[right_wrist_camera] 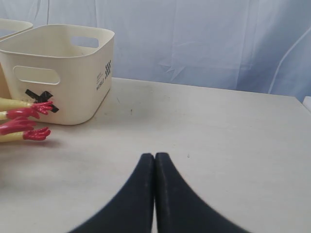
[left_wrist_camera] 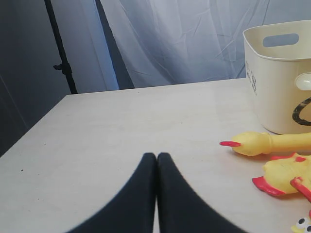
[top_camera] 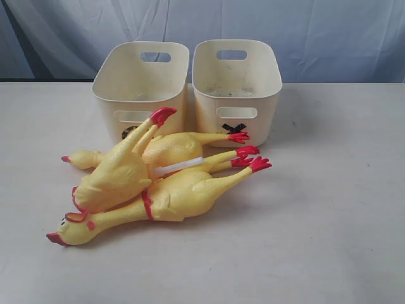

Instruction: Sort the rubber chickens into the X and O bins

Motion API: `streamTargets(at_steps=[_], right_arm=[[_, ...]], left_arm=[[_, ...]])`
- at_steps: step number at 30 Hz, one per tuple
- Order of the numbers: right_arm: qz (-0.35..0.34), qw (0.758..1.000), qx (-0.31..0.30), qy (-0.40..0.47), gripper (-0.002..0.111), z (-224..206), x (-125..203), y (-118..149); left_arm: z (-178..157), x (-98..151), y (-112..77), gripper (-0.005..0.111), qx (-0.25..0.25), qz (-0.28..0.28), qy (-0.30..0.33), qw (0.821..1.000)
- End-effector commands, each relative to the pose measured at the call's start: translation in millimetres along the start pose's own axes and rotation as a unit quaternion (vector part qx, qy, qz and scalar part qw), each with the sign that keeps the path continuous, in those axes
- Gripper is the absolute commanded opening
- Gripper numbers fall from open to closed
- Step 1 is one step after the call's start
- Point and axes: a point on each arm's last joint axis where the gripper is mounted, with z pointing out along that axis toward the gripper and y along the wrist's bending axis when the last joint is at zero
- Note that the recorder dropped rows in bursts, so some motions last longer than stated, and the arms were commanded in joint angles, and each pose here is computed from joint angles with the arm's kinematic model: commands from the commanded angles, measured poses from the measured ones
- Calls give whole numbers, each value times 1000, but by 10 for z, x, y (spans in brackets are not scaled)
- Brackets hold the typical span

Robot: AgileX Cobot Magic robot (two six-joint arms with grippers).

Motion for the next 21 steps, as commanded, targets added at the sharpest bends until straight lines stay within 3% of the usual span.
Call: streamTargets(at_steps=[1,4,7,8,10,12,14,21], right_arm=[[-3,1000,3,0,-1,3,21,-2],[-3,1000,3,0,-1,3,21,-2],[-3,1000,3,0,-1,3,21,-2],[-3,1000,3,0,-1,3,21,-2],[-3,1000,3,0,-1,3,21,-2],[-3,1000,3,0,-1,3,21,-2],[-3,1000,3,0,-1,3,21,-2],[-3,1000,3,3,-1,3,27,-1]], left_arm=[[-2,0,-1,0,0,-3,-4,1000],[-2,0,0,0,-1,0,-4,1000],[-3,-17,23,0,-14,56,-13,998],[-3,-27,20,0,-13,49,-19,999],[-6,-81,5,0,-3,-13,-49,999],[-15,-143,-3,0,10,-109,-83,991],[-23,-185,2,0,14,-154,-105,982],[-65,-322,46,0,7,-176,-186,967]])
